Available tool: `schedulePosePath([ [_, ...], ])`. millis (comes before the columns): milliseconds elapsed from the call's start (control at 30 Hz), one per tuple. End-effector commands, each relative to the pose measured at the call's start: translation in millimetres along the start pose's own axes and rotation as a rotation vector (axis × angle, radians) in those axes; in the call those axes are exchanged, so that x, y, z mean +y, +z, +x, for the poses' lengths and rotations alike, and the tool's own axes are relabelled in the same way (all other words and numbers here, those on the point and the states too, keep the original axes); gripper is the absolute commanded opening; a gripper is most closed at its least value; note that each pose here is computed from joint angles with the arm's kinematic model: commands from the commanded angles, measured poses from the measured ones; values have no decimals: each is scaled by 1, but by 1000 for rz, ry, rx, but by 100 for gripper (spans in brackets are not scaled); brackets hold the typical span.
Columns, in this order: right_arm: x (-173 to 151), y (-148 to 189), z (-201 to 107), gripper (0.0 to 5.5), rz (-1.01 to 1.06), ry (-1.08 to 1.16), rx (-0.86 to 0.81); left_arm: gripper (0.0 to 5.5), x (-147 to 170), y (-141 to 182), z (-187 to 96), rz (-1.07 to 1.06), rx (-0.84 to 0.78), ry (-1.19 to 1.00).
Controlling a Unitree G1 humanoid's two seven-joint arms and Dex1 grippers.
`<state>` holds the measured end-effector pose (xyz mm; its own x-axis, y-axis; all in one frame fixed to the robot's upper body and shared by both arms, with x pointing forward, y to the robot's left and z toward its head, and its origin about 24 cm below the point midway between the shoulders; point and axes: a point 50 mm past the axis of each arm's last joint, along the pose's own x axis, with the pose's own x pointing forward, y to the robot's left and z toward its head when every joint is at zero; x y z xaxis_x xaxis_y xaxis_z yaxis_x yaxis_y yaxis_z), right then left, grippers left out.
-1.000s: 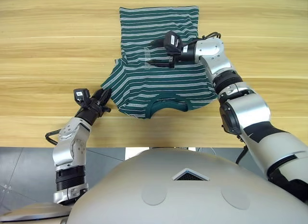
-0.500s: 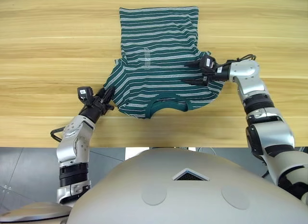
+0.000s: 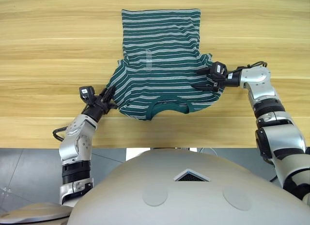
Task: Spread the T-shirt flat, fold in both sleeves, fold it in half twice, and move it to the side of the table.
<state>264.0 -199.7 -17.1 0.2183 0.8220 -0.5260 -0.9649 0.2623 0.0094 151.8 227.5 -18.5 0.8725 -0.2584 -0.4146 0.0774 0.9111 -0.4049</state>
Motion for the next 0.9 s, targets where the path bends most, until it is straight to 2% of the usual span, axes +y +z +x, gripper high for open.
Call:
schedulePosePath([
  [33,10,-18,0,319,41,27,93,1,-2,8,-4,23,-34,-6],
  [300,9,-18,0,319,38,19,79,1,-13,24,-4,82,-118,-67],
  [500,11,-18,0,319,26,27,72,1,-47,29,8,239,-101,-182],
  [633,12,-16,1,319,8,32,65,1,-72,9,15,349,9,-268],
  [733,13,-14,2,319,-6,37,56,1,-78,-13,22,412,104,-296],
  [900,15,-13,6,319,-12,38,46,1,-85,-22,27,471,135,-314],
])
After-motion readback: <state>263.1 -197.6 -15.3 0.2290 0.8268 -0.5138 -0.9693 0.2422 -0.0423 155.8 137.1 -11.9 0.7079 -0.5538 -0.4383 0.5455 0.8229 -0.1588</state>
